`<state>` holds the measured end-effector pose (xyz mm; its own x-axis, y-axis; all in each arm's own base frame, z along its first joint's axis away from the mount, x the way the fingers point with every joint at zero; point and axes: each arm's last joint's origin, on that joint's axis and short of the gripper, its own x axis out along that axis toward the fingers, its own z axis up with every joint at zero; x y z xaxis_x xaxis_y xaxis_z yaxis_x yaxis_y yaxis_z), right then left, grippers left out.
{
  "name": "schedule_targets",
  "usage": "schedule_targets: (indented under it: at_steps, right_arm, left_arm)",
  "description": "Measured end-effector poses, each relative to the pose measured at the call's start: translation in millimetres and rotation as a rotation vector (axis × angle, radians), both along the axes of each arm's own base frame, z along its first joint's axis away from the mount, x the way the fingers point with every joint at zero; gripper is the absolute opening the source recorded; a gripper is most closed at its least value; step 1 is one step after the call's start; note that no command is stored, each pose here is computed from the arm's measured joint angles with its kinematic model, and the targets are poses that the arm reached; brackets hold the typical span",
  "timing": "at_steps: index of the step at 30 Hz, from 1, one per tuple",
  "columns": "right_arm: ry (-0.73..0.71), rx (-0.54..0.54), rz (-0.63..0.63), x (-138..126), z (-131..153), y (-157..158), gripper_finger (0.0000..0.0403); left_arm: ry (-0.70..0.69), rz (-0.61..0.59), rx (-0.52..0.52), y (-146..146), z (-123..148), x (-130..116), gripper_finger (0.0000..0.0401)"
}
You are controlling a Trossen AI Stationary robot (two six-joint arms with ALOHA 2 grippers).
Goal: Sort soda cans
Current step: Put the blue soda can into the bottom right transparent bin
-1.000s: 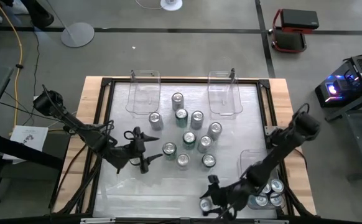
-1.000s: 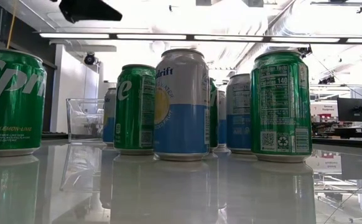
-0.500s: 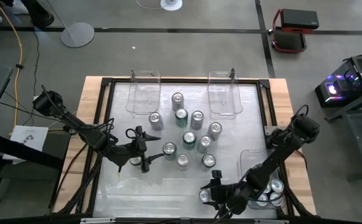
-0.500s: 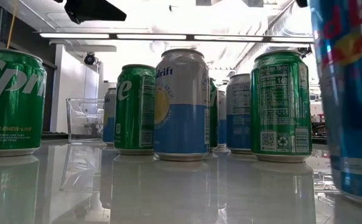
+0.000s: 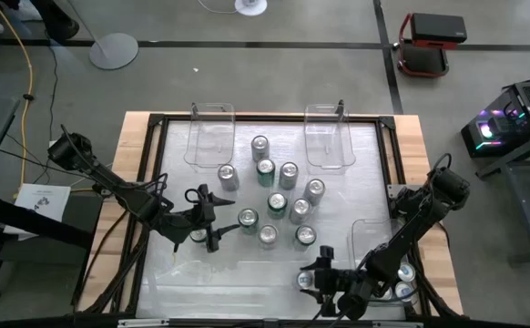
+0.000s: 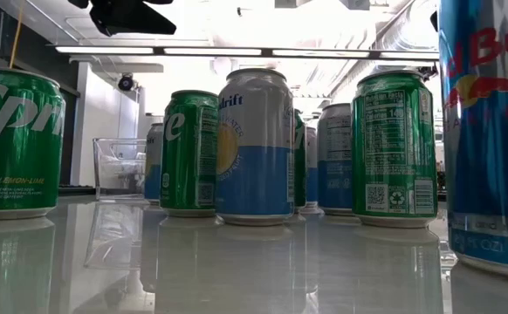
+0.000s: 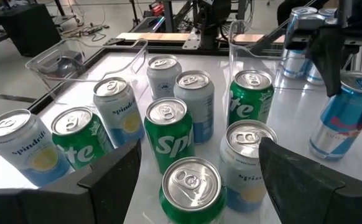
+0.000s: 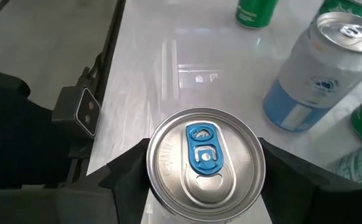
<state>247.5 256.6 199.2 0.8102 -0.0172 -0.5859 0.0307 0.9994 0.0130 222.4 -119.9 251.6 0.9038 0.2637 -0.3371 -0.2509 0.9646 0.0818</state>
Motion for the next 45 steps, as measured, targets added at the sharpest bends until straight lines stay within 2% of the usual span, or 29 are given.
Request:
schedule_targets:
  at_steps: [14, 20, 25, 28, 33, 42, 45]
  right_arm:
    - [0.05, 0.086, -0.029, 6, -1, -7, 0.0252]
    - [0.124, 0.073, 0.006, 3, -10, -8, 0.0294]
    - [0.152, 0.138, 0.039, 7, -7, -8, 0.0322]
    - [0.194, 0.189, 0.079, 10, -3, -12, 0.0325]
    - [0.191, 0.27, 0.047, 12, 7, -19, 0.0326]
    - [0.203, 0.216, -0.026, 5, 15, -30, 0.0326]
    - [0.246, 0.202, -0.069, -1, 16, -36, 0.0326]
  left_arm:
    - [-0.006, 0.008, -0.022, 0, 0, 0, 0.0303]
    - [-0.005, 0.008, -0.022, 0, 0, 0, 0.0303]
    - [-0.005, 0.008, -0.022, 0, 0, 0, 0.0303]
    - [-0.005, 0.008, -0.022, 0, 0, 0, 0.0303]
    - [-0.005, 0.008, -0.021, 0, 0, 0, 0.0303]
    - [0.0, 0.008, -0.018, 0, -1, 0, 0.0303]
    - [0.001, 0.009, -0.018, 0, -1, 0, 0.0303]
